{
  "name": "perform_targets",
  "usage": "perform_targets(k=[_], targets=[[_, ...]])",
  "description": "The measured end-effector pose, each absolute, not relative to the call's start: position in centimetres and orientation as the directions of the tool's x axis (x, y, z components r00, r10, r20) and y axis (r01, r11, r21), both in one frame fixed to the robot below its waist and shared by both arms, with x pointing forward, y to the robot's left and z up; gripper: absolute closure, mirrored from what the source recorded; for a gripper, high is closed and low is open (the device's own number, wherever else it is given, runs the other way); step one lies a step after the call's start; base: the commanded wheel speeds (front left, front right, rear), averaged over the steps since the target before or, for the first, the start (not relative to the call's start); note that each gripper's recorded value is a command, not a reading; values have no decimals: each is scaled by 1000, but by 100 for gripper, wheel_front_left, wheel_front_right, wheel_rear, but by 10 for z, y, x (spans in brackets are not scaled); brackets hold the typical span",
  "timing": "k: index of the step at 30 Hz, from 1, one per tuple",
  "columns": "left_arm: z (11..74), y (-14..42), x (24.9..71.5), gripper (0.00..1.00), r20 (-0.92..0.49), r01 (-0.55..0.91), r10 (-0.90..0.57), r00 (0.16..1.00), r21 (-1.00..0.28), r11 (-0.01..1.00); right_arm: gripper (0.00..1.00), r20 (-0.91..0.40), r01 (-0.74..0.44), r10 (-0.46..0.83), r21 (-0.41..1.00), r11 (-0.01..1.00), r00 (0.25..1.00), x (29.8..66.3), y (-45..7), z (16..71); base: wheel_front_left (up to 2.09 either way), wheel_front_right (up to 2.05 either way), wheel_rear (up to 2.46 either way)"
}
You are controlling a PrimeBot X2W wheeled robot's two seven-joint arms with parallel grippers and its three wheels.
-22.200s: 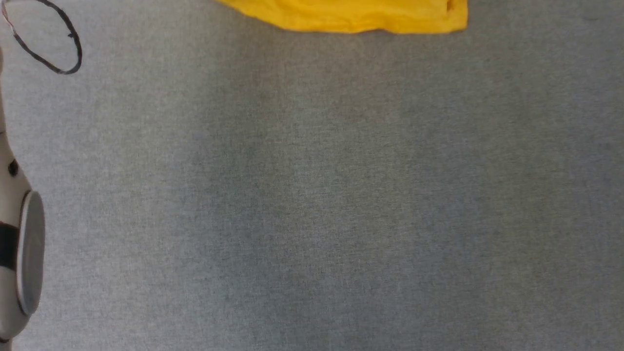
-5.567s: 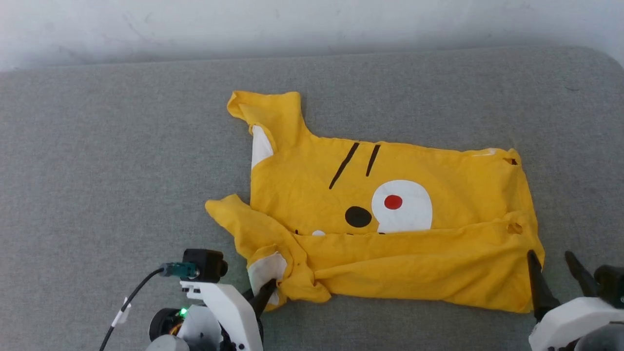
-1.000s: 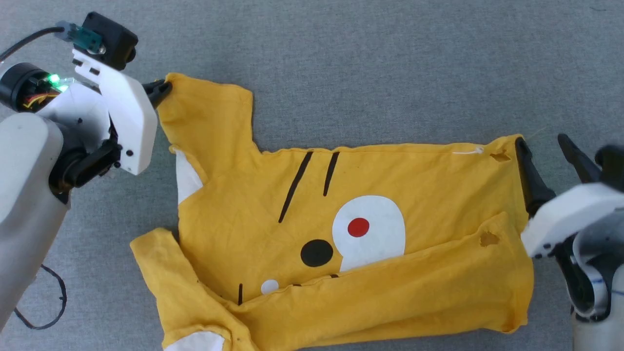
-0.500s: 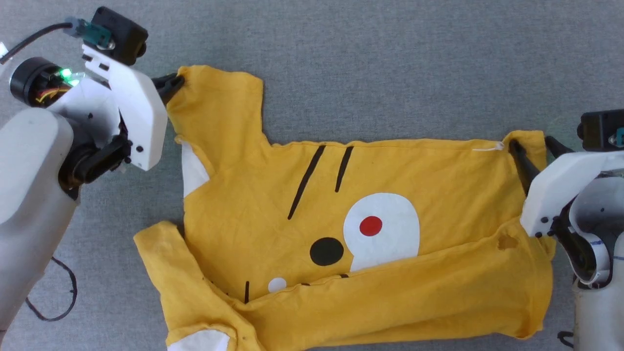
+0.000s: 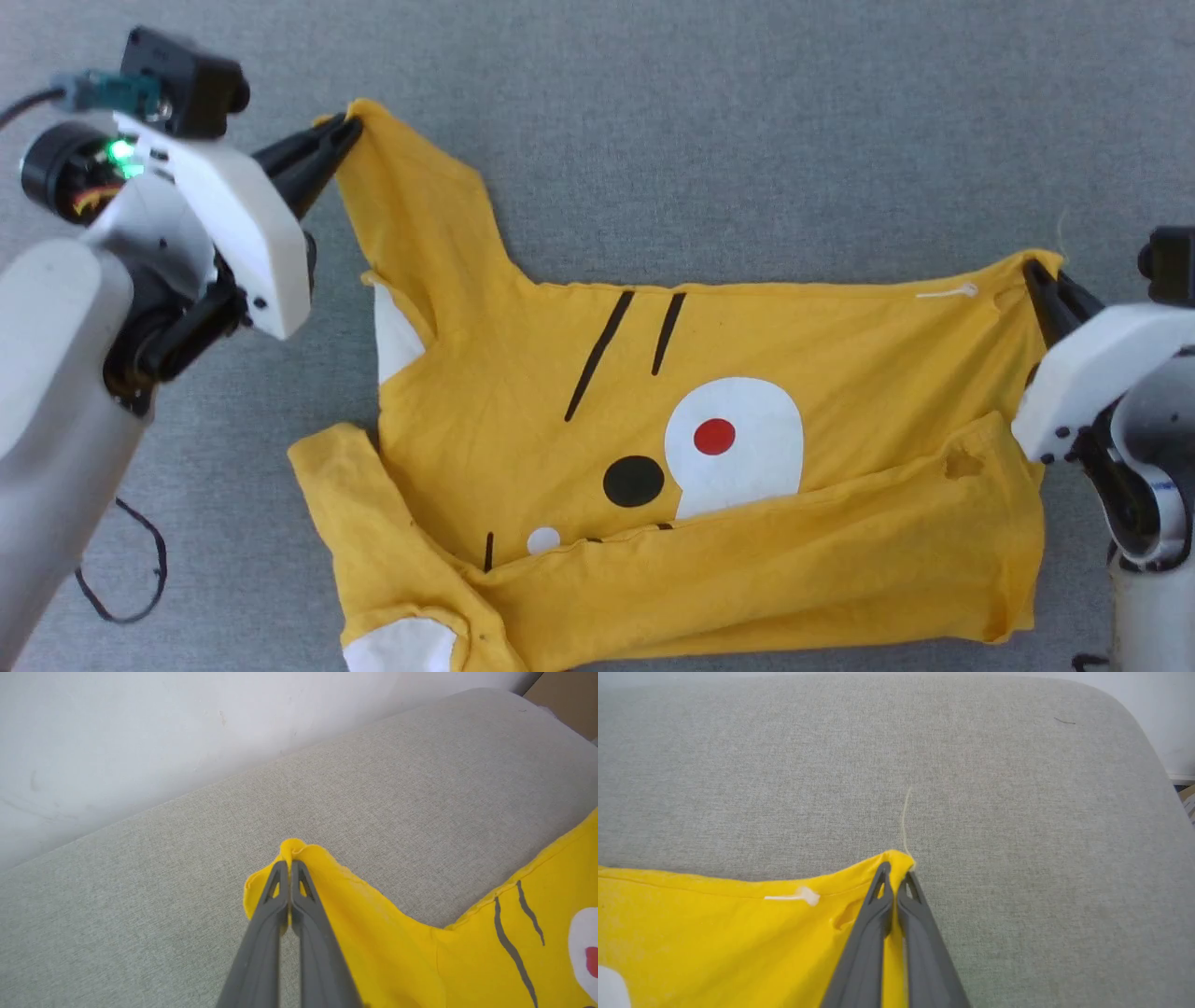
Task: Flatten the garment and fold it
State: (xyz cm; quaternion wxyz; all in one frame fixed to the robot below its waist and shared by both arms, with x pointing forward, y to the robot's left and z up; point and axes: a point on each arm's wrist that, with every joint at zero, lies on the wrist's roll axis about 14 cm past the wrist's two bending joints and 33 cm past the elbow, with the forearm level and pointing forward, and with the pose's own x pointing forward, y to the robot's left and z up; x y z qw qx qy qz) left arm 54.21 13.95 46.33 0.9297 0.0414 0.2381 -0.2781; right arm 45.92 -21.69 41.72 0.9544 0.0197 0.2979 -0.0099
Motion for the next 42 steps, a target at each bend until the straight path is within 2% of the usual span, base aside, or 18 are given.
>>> perform_targets(k=[12,21,26,34,42], targets=[[521,138,470,100,-280,533,-534,798,-86,842,100,-464,76,-28,86,993,885,414,-228,458,0,0,0],[527,144,405,100,-266,470,-505,821,-185,863,100,-441,98,-26,141,985,897,377,-231,467,0,0,0],[534,150,378,100,-220,410,-478,850,-292,864,100,-419,98,-14,180,979,908,366,-229,469,0,0,0],[514,162,333,100,-280,293,-443,851,-447,845,100,-448,118,-8,218,969,894,344,-231,458,0,0,0],[485,172,301,100,-403,179,-424,811,-519,836,100,-532,149,-6,226,963,847,324,-234,439,0,0,0]])
